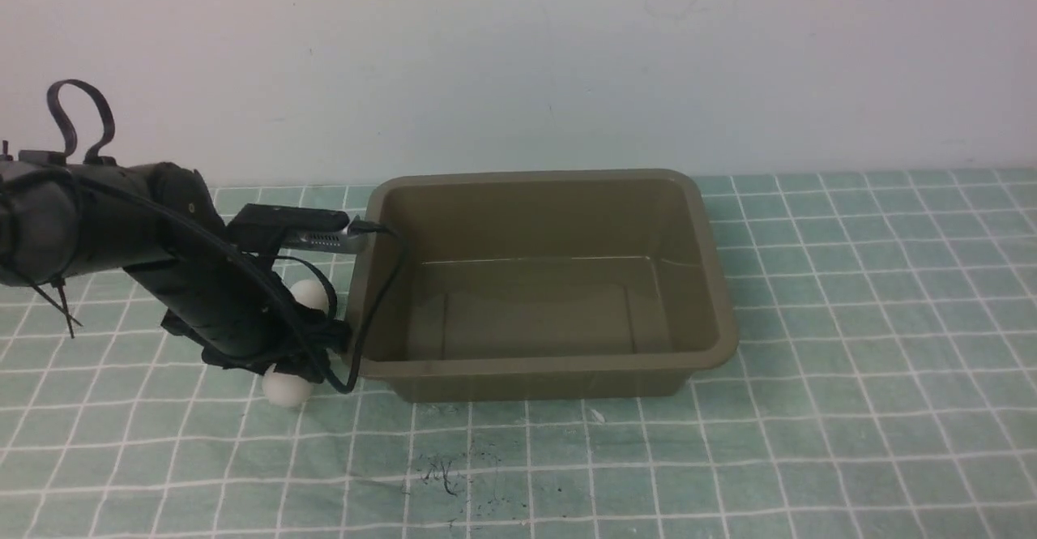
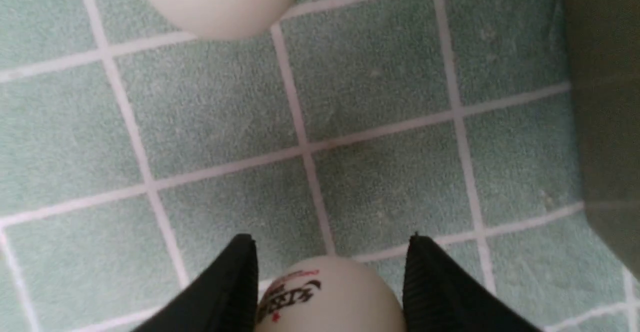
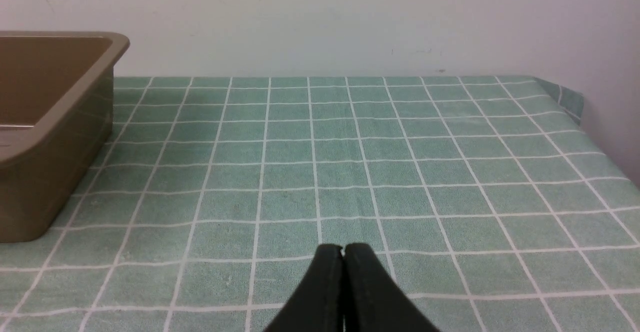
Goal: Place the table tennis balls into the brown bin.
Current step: 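Reach for and grasp a ping pong ball on the table beside the basket, then drop the ball into the bin, then reach for and grasp a ping pong ball on the table beside the basket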
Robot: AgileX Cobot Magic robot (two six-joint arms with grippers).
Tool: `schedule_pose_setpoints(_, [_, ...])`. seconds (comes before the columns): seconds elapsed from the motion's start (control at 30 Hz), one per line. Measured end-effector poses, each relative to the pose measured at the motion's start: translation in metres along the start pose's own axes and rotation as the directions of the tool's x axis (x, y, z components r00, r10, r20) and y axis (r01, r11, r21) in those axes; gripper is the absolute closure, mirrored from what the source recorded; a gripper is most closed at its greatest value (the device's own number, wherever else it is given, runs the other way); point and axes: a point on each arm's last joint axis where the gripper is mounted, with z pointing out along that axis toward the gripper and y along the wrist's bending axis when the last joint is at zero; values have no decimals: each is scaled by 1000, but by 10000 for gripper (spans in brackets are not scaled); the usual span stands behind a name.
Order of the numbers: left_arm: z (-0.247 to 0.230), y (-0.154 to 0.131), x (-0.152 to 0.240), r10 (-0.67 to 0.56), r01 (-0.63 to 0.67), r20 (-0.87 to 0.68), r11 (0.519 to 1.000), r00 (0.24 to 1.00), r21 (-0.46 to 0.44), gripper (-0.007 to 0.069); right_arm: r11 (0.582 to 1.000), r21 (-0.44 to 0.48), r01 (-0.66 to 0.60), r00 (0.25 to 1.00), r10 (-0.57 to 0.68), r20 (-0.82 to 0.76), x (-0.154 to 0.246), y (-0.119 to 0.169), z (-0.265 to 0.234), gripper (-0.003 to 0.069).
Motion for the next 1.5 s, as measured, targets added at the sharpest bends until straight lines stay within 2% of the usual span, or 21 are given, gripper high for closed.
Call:
schedule_pose_setpoints(0.13, [-48, -7, -19, 28, -28, 95, 1000, 995, 6, 291, 1000, 0, 0, 1000, 0, 0, 0, 0, 0, 668])
schedule_pose_setpoints(0.3, [-92, -39, -39, 45, -71, 240, 992, 970, 101, 291, 1000, 0, 0, 1000, 0, 0, 0, 0, 0, 668])
schedule_pose_setpoints(0.37, [-90, -62, -44, 114, -154, 283, 980, 952, 125, 291, 1000, 0, 0, 1000, 0, 0, 0, 0, 0, 668])
schedule_pose_setpoints(0.53, [-59, -87, -50, 151, -194, 260, 969, 954, 152, 291, 1000, 0, 0, 1000, 0, 0, 0, 0, 0, 668])
schedule_pose_setpoints(0.57, [-49, -91, -51, 158, -198, 232, 967, 960, 160, 272, 1000, 0, 0, 1000, 0, 0, 0, 0, 0, 668])
schedule_pose_setpoints(0.6, [-46, -93, -53, 165, -203, 218, 966, 962, 163, 264, 1000, 0, 0, 1000, 0, 0, 0, 0, 0, 668])
schedule_pose_setpoints(0.7, [-48, -92, -64, 213, -241, 195, 962, 957, 129, 147, 1000, 0, 0, 1000, 0, 0, 0, 0, 0, 668])
schedule_pose_setpoints(0.77, [-56, -82, -71, 213, -232, 190, 969, 958, 84, 114, 1000, 0, 0, 1000, 0, 0, 0, 0, 0, 668])
schedule_pose_setpoints(0.83, [-67, -62, -80, 150, -158, 195, 987, 969, 23, 116, 1000, 0, 0, 1000, 0, 0, 0, 0, 0, 668])
schedule_pose_setpoints(0.87, [-71, -51, -82, 110, -113, 197, 994, 974, 6, 130, 1000, 0, 0, 1000, 0, 0, 0, 0, 0, 668])
schedule_pose_setpoints(0.93, [-75, -18, -83, -9, 20, 185, 998, 983, -59, 227, 1000, 0, 0, 1000, 0, 0, 0, 0, 0, 668])
schedule_pose_setpoints(0.97, [-75, -5, -83, -51, 65, 176, 995, 983, -78, 281, 1000, 0, 0, 1000, 0, 0, 0, 0, 0, 668])
schedule_pose_setpoints(1.03, [-71, 25, -80, -122, 140, 152, 983, 981, -115, 440, 1000, 0, 0, 1000, 0, 0, 0, 0, 0, 668])
schedule_pose_setpoints(1.07, [-70, 30, -79, -132, 150, 147, 981, 980, -120, 456, 1000, 0, 0, 1000, 0, 0, 0, 0, 0, 668])
schedule_pose_setpoints(1.13, [-56, 49, -77, -147, 161, 107, 978, 983, -135, 581, 1000, 0, 0, 1000, 0, 0, 0, 0, 0, 668])
schedule_pose_setpoints(1.2, [-43, 52, -75, -114, 122, 66, 985, 991, -126, 606, 1000, 0, 0, 1000, 0, 0, 0, 0, 0, 668])
schedule_pose_setpoints(1.33, [-21, 45, -74, -58, 59, 13, 996, 998, -73, 561, 1000, 0, 0, 1000, 0, 0, 0, 0, 0, 668])
schedule_pose_setpoints(1.37, [-10, 40, -76, -55, 56, 9, 998, 998, -42, 494, 1000, 0, 0, 1000, 0, 0, 0, 0, 0, 668])
schedule_pose_setpoints(1.43, [-2, 39, -77, -60, 61, 14, 998, 998, -26, 417, 1000, 0, 0, 1000, 0, 0, 0, 0, 0, 668])
schedule_pose_setpoints(1.47, [4, 37, -78, -69, 69, 25, 998, 997, -13, 345, 1000, 0, 0, 1000, 0, 0, 0, 0, 0, 668])
schedule_pose_setpoints(1.5, [8, 36, -79, -76, 76, 29, 997, 997, -5, 305, 1000, 0, 0, 1000, 0, 0, 0, 0, 0, 668])
